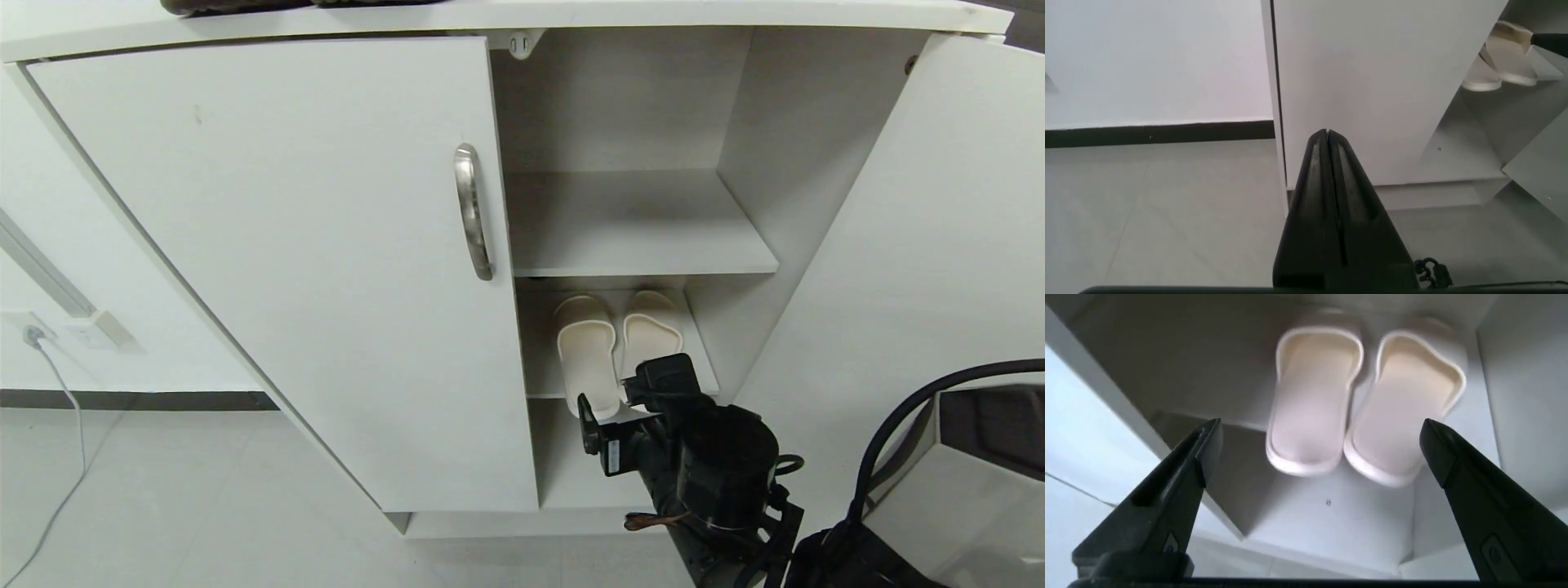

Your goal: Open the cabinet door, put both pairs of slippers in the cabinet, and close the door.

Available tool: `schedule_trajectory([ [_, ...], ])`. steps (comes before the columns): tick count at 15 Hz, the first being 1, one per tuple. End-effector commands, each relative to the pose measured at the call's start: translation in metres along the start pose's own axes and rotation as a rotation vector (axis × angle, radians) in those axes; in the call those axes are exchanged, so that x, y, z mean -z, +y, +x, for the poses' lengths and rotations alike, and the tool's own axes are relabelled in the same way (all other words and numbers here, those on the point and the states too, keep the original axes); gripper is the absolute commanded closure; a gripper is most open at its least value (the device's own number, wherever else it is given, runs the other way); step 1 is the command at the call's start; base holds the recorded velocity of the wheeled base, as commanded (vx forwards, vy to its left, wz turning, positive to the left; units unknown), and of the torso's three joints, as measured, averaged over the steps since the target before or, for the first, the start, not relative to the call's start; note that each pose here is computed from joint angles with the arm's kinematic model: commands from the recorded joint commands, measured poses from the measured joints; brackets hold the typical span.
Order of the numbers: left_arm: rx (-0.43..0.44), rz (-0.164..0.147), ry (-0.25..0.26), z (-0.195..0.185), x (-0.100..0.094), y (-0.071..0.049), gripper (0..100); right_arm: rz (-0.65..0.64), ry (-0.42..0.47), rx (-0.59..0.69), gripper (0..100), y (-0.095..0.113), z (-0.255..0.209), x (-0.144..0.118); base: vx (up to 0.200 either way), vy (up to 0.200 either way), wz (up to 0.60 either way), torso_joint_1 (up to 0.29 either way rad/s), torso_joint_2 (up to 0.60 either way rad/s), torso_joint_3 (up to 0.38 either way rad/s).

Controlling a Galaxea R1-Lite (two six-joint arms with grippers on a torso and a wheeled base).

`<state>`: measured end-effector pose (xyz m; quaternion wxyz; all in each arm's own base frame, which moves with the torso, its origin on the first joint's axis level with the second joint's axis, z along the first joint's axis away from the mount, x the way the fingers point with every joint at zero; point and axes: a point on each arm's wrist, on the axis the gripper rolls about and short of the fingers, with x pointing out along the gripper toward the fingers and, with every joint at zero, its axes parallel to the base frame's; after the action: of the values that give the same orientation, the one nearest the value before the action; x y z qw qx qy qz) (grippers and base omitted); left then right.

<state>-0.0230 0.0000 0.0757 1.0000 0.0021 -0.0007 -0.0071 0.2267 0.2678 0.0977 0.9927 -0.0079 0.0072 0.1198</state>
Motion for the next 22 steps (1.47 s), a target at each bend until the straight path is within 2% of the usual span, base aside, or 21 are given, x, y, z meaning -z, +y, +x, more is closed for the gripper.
schedule_trajectory([
  [1,0.000,0.000,0.001,0.0001,0.0000,0.0000,100,-0.001,0.001,-0.002,0,0.0002,-0.0006,0.0001,-0.200,0.000,0.00,0.007,0.00,0.007],
  [3,0.000,-0.003,0.001,0.0001,0.0000,0.0000,100,-0.001,0.001,-0.002,0,0.0003,-0.0005,0.0005,-0.200,0.000,0.00,-0.002,0.00,0.002],
  [13,0.001,0.000,0.001,0.0001,0.0000,0.0000,100,0.008,-0.010,-0.002,0,-0.0013,-0.0009,-0.0004,0.000,0.000,0.00,0.000,0.00,0.000],
  [22,0.001,-0.001,0.001,0.0001,0.0000,0.0000,100,0.004,-0.005,-0.001,0,-0.0024,-0.0014,0.0014,0.000,0.000,0.00,0.002,0.00,0.175],
])
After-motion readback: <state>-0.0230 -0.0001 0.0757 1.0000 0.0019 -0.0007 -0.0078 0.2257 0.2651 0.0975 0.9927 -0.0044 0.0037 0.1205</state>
